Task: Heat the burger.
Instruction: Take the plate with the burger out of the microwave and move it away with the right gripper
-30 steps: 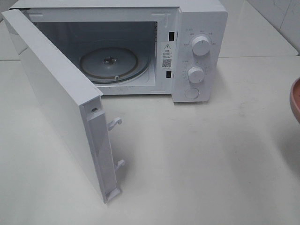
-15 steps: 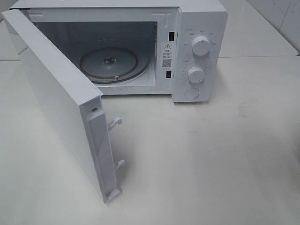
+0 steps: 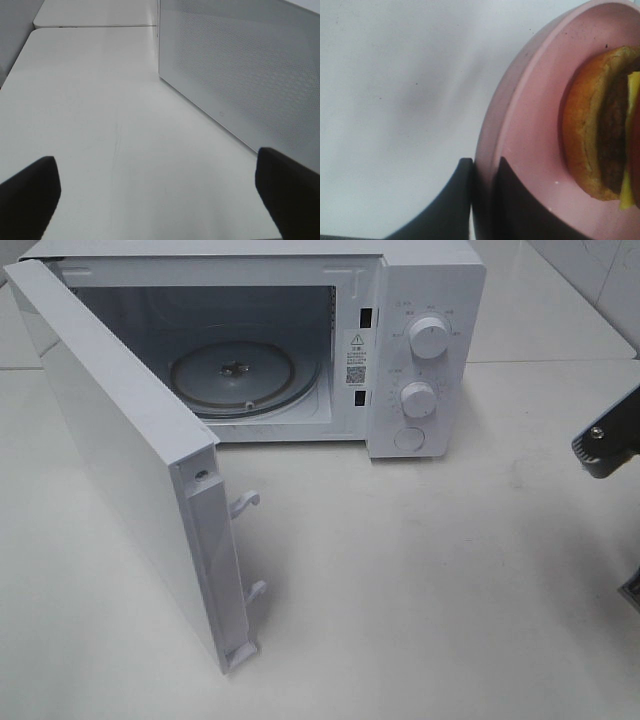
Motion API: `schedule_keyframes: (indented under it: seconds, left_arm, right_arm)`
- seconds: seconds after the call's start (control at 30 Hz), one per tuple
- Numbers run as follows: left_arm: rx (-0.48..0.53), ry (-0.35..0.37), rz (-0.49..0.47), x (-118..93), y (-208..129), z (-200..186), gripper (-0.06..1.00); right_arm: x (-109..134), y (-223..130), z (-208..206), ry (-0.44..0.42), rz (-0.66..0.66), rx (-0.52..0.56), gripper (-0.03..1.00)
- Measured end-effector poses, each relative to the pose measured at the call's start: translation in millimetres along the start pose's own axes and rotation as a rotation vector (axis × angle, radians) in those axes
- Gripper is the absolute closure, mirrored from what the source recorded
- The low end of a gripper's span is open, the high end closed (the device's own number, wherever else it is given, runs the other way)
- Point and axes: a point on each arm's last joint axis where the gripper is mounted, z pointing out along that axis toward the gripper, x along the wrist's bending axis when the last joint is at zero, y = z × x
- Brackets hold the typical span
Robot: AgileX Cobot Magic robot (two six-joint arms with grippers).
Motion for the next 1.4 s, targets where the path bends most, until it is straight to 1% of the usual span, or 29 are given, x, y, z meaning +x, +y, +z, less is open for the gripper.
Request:
schedule_keyframes:
  seconds: [0.1,0.2,0.47,0.53,1.07,1.17,1.23,1.4]
  left_arm:
    - [0.0,0.0,0.0,0.0,0.0,0.0,-0.03]
    - [0.0,0.0,0.0,0.0,0.0,0.0,-0.03]
    - [0.0,0.0,0.0,0.0,0.0,0.0,-0.03]
    - [0.0,0.0,0.0,0.0,0.0,0.0,-0.03]
    - [0.0,0.0,0.0,0.0,0.0,0.0,-0.03]
    - [0.0,0.0,0.0,0.0,0.0,0.0,-0.03]
    - [0.0,0.0,0.0,0.0,0.0,0.0,-0.03]
    - [0.0,0.0,0.0,0.0,0.0,0.0,-0.03]
  right_arm:
    - [3.3,10.5,5.0,-0.025,0.032,0.022,0.88]
    - [4.6,12.3,6.9,-0.032,0.041,0.029,0.88]
    - [17.7,19.0,23.7,-0.055,0.09,0.102,0.88]
    - [24.7,21.7,32.4,-0.061,0.101,0.129,0.88]
    - [58.3,31.3,68.5,-0.022,0.153,0.186,0.88]
    - [59.9,31.8,70.2,-0.02,0.154,0.188,0.88]
    - [67.4,32.4,78.4,-0.01,0.152,0.201,0.88]
    - [74.0,33.6,88.2,-0.021,0.16,0.205,0.88]
